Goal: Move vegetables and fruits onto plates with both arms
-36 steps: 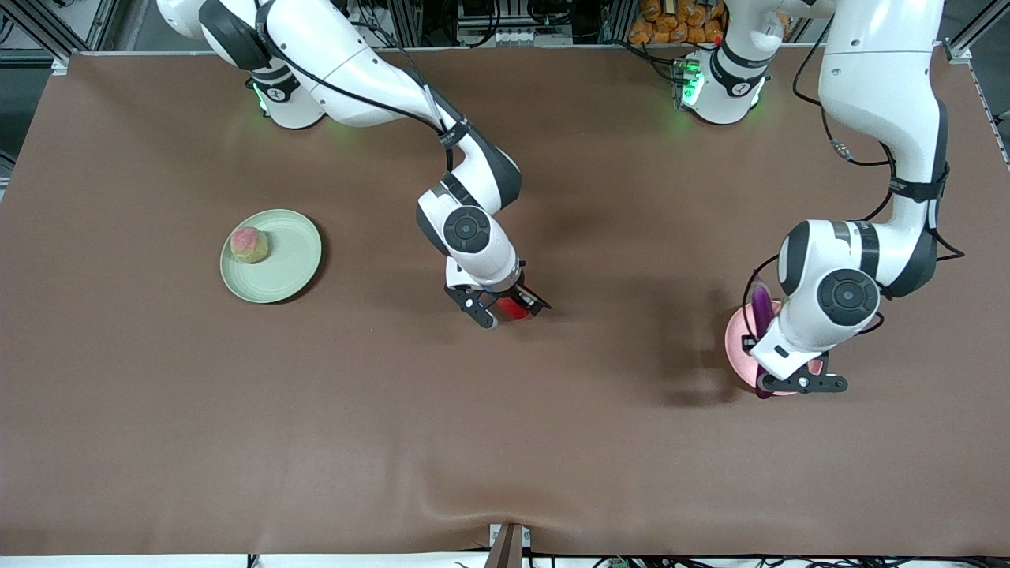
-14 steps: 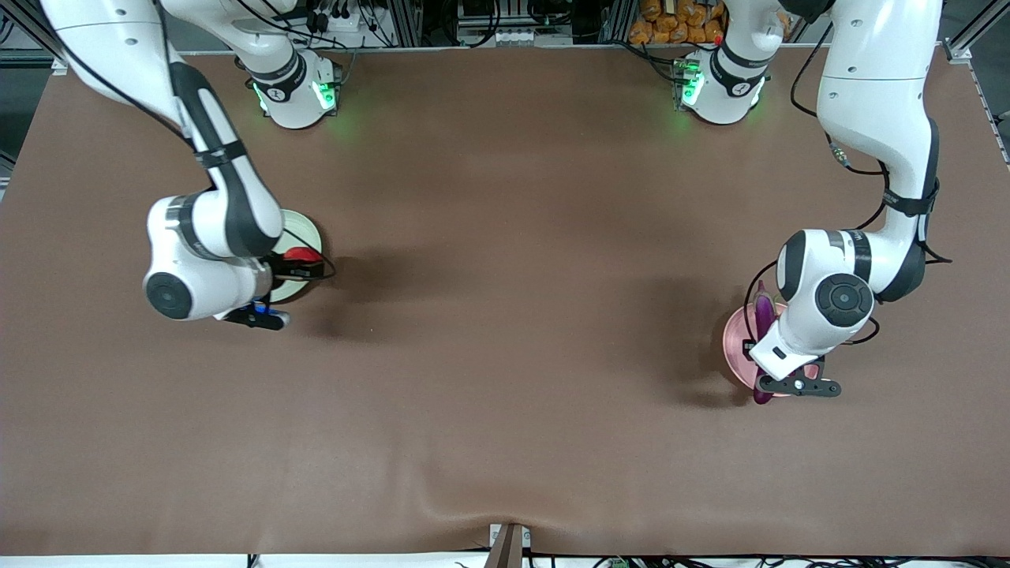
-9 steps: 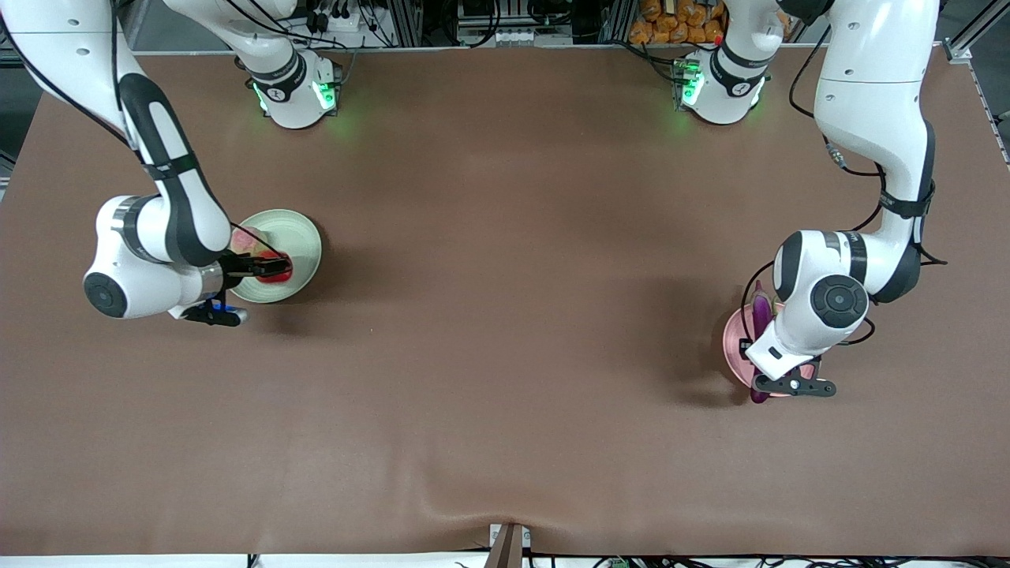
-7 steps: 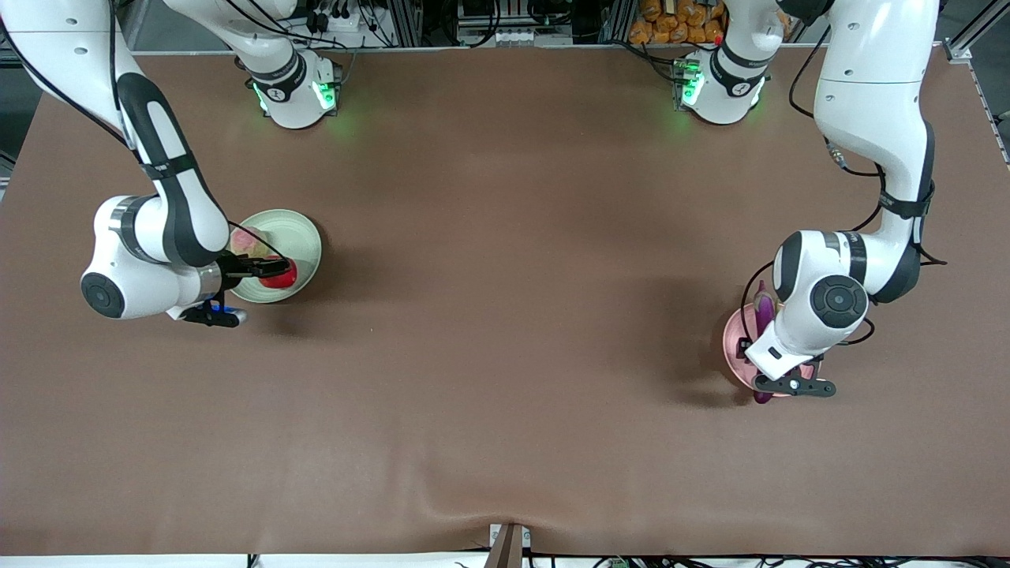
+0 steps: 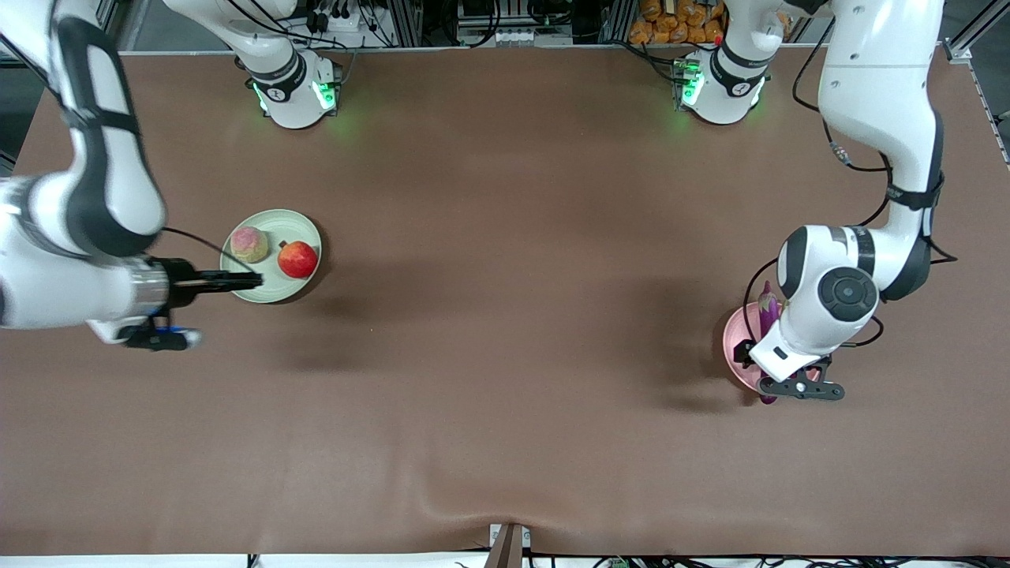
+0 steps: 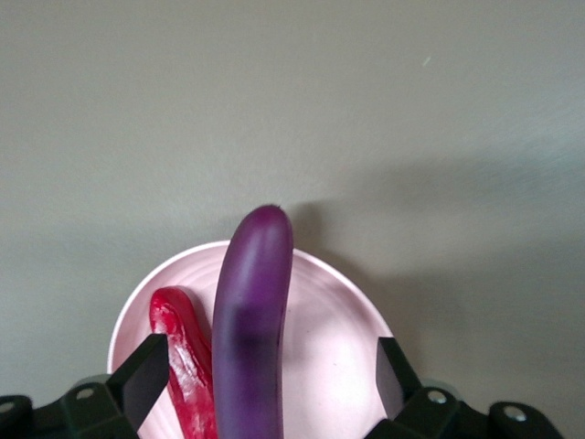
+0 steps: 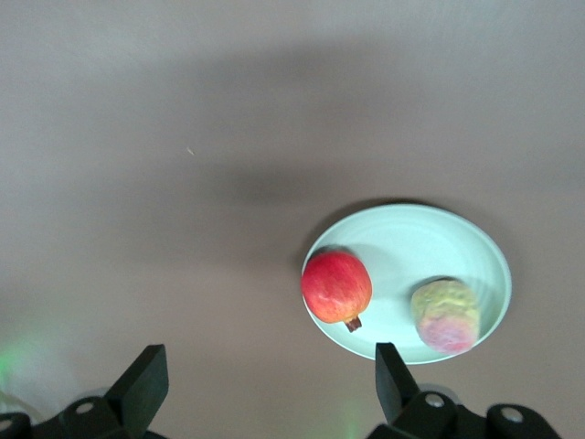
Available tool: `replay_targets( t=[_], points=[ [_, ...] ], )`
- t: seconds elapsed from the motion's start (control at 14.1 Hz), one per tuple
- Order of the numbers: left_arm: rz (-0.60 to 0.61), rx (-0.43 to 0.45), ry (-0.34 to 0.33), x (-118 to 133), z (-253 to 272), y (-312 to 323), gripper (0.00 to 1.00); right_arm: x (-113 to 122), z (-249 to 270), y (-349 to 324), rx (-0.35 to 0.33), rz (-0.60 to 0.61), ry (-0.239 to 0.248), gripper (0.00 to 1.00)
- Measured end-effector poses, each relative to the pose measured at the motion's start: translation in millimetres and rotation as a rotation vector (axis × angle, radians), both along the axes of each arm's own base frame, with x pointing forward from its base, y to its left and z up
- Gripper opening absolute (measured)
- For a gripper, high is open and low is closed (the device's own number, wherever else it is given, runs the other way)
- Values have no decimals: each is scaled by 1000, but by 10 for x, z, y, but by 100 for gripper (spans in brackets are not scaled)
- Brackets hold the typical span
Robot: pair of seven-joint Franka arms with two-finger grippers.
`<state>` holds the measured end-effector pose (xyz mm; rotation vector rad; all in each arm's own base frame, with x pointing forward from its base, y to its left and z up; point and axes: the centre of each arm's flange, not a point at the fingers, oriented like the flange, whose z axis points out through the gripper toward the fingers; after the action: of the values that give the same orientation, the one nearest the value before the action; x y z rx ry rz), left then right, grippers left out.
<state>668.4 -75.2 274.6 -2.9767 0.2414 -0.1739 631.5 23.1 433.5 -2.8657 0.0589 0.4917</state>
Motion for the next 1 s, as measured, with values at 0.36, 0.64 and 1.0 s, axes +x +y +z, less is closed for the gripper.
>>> replay_targets(
  t=[0.36,0.64,1.0],
  points=[
    [32,-24,1,-201,1278,45,100,117,931,-228,-58,11,-115,100],
    [60,-33,86,-683,2178,125,100,-139,1735,-61,-98,58,-196,100],
    [30,-33,168,-1014,2777,-109,100,-1002,2507,-123,-136,40,-244,100]
  ],
)
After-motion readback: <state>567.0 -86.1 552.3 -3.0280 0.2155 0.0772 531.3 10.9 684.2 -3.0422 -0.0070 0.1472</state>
